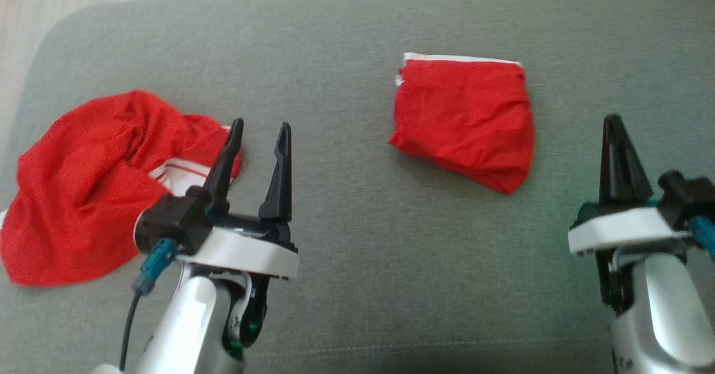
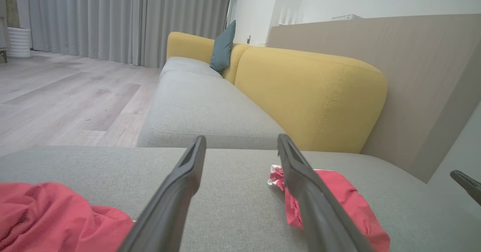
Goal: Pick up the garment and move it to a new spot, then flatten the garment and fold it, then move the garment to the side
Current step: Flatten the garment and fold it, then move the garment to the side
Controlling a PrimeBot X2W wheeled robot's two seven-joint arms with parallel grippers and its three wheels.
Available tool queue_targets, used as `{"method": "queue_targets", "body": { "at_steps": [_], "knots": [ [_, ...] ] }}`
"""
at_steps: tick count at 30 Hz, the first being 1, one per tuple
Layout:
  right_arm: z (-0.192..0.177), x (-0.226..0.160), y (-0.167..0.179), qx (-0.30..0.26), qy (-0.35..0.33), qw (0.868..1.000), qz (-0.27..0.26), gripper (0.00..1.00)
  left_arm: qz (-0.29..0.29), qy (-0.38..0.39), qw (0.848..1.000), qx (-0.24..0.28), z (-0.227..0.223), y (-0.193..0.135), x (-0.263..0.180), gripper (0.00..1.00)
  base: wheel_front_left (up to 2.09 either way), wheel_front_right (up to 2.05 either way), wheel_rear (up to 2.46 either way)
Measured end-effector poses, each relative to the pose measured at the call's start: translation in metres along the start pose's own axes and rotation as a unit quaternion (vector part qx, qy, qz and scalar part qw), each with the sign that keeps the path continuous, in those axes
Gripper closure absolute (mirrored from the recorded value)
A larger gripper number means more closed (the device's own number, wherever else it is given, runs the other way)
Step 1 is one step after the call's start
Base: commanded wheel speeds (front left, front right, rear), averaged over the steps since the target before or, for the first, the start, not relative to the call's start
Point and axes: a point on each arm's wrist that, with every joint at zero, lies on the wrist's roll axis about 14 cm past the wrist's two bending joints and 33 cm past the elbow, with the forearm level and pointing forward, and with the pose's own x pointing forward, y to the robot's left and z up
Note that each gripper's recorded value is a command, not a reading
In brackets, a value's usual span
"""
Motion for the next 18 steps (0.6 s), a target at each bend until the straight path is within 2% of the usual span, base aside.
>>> {"method": "queue_targets", "body": {
  "at_steps": [1, 2, 3, 9, 18],
  "knots": [
    [0.000, 0.000, 0.000, 0.000, 0.000, 1.000, 0.000, 1.00, 0.000, 0.000, 1.000, 0.000, 0.000, 0.000, 0.000, 0.00, 0.00, 0.00, 0.00],
    [-0.001, -0.006, -0.004, 0.004, 0.003, 1.000, -0.006, 0.59, -0.003, 0.002, 1.000, -0.001, -0.002, -0.003, -0.001, 0.00, 0.00, 0.00, 0.00],
    [-0.002, -0.012, -0.007, 0.005, 0.004, 1.000, -0.012, 0.00, -0.006, 0.005, 1.000, -0.002, -0.004, -0.005, -0.002, 0.00, 0.00, 0.00, 0.00],
    [-0.012, -0.034, -0.021, 0.025, 0.017, 0.999, -0.037, 0.00, -0.016, 0.016, 1.000, -0.004, -0.011, -0.011, -0.004, 0.00, 0.00, 0.00, 0.00],
    [-0.011, -0.033, -0.021, 0.027, 0.015, 0.999, -0.037, 0.00, -0.008, 0.020, 1.000, -0.002, -0.013, -0.005, -0.005, 0.00, 0.00, 0.00, 0.00]
  ]
}}
